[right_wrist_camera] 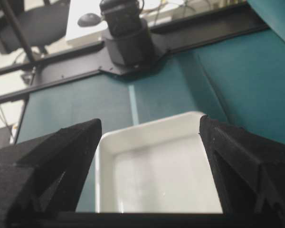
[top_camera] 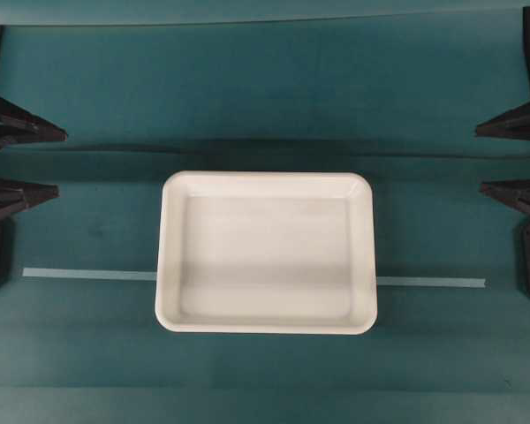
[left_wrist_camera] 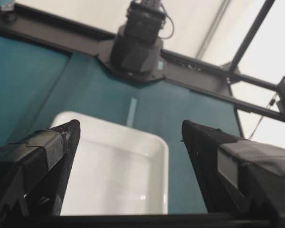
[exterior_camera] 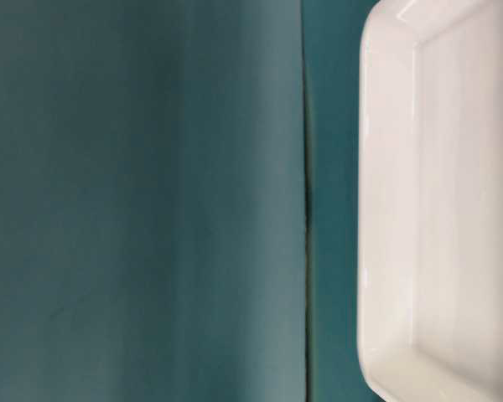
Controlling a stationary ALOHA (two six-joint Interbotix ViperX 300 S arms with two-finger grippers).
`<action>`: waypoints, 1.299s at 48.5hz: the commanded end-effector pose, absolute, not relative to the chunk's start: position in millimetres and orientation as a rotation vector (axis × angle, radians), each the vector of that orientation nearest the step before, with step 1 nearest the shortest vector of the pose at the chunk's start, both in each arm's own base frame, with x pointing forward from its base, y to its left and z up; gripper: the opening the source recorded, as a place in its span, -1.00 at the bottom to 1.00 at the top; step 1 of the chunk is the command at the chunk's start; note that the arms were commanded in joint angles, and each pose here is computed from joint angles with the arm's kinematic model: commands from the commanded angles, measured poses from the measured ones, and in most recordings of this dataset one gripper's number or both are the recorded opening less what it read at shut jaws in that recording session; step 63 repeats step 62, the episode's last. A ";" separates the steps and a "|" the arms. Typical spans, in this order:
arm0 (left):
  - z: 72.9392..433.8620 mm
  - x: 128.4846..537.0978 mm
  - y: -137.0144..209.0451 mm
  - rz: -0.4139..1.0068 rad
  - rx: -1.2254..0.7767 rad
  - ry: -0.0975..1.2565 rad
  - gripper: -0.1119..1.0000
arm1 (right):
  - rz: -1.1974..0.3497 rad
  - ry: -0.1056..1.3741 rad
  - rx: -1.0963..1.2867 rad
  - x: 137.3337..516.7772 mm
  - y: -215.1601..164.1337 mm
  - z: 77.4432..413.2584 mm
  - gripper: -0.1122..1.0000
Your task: Lift the white case with both hands.
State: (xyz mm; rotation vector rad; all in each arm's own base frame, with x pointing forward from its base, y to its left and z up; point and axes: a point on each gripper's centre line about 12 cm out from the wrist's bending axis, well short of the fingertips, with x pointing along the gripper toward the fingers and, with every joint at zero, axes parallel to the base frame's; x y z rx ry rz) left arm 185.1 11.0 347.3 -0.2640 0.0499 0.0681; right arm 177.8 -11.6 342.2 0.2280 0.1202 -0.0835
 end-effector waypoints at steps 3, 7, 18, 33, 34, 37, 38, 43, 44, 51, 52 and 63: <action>352.0 188.2 10.9 0.066 -0.262 0.044 0.87 | -0.081 0.113 0.225 180.5 -11.5 344.6 0.81; 352.0 188.2 10.9 0.066 -0.261 0.044 0.87 | -0.081 0.114 0.225 180.5 -11.5 344.4 0.81; 351.4 188.3 10.9 0.066 -0.261 0.046 0.87 | -0.082 0.117 0.228 180.4 -11.5 344.1 0.81; 350.4 188.0 10.9 0.067 -0.265 0.047 0.87 | -0.082 0.123 0.228 180.5 -11.5 342.0 0.81; 349.5 188.3 10.9 0.067 -0.265 0.050 0.87 | -0.082 0.122 0.228 180.2 -11.5 342.3 0.81; 350.1 188.3 10.9 0.067 -0.267 0.048 0.87 | -0.082 0.123 0.228 180.5 -11.5 342.0 0.81; 350.6 188.0 10.9 0.066 -0.265 0.045 0.87 | -0.082 0.122 0.228 180.2 -11.5 342.3 0.81; 349.5 188.3 10.9 0.067 -0.265 0.050 0.87 | -0.083 0.125 0.228 180.5 -11.5 341.3 0.81; 348.8 188.4 10.9 0.067 -0.266 0.052 0.87 | -0.083 0.128 0.228 180.5 -11.5 340.5 0.81; 347.2 188.1 10.9 0.068 -0.270 0.054 0.87 | -0.083 0.131 0.230 180.6 -11.5 338.8 0.81; 346.3 188.5 10.9 0.068 -0.270 0.057 0.87 | -0.085 0.132 0.231 180.3 -11.7 338.3 0.81; 343.9 188.6 10.9 0.069 -0.273 0.062 0.87 | -0.084 0.142 0.234 180.4 -11.4 334.4 0.81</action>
